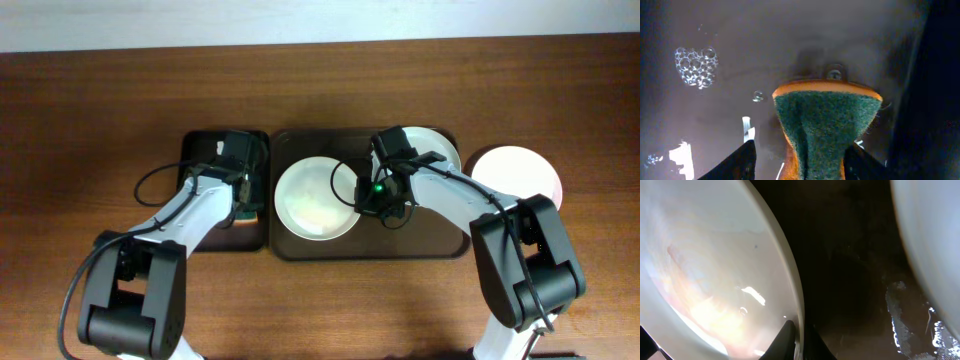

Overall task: Clean dirty plates on tray and stack at the side
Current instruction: 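Return the sponge to the left tray with the left gripper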

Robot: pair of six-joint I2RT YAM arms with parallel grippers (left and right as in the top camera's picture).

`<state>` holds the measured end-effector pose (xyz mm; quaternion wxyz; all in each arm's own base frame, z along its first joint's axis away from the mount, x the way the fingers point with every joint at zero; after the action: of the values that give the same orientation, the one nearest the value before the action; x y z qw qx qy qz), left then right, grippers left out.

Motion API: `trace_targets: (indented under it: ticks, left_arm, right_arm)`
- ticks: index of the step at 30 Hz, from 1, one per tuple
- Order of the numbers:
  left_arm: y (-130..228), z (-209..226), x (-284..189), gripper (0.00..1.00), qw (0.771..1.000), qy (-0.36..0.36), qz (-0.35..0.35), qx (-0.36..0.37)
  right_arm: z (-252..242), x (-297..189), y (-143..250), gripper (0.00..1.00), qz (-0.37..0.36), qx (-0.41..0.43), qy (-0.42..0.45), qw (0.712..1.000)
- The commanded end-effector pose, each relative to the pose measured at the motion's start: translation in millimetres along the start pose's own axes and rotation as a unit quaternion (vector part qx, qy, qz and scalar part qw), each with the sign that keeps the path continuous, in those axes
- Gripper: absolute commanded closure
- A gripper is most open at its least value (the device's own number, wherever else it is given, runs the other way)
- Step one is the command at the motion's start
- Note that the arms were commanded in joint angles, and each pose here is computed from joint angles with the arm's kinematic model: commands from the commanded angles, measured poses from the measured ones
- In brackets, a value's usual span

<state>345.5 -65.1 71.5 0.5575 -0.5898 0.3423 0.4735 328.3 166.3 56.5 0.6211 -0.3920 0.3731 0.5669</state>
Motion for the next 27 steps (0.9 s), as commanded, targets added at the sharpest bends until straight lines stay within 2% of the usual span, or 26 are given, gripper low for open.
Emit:
trace_targets:
  ticks: [1,7,17,18,19,21,22,27]
  left_arm:
    - [-3,3,8,0.43,1.000,-0.008,-0.003,-0.005]
    - [-14,-7,13,0.42,0.999,0.024,-0.028,-0.011]
    - [-15,-10,20,0.39,0.999,0.026,-0.032,-0.012]
    - [-15,-10,23,0.43,0.999,0.025,-0.030,-0.012]
    - [-14,-10,26,0.53,0.999,0.025,-0.027,-0.011]
    - [-12,-10,29,0.93,0.999,0.023,-0.023,-0.010]
    - [-13,-11,29,1.00,0.999,0.023,-0.026,-0.011]
    - [-46,-9,16,1.00,0.997,0.031,-0.067,0.023]
  right_arm:
    - [-12,10,9,0.76,0.015,0.001,0.037,0.999]
    - [-12,10,9,0.75,0.015,0.001,0.037,0.999]
    - [-13,10,11,0.75,0.019,0.003,0.039,0.999]
    - [-13,10,11,0.76,0.020,0.003,0.039,0.999]
    - [-13,10,11,0.75,0.020,0.003,0.039,0.999]
    - [-13,10,11,0.75,0.020,0.003,0.039,0.999]
    - [-13,10,11,0.76,0.020,0.003,0.039,0.999]
    - [-13,10,11,0.76,0.020,0.003,0.039,0.999]
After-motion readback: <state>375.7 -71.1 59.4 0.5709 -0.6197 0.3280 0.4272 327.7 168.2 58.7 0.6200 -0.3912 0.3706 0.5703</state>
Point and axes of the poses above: each gripper's point midway between its finger pads, its own x axis out along the fingers, its own z axis along the line the jaws close on, y = z × x, the point moved 6 cm from there along -x, back along the fingers, and after that the axes turned 4 degrees about -x, right-handed, at the moved point
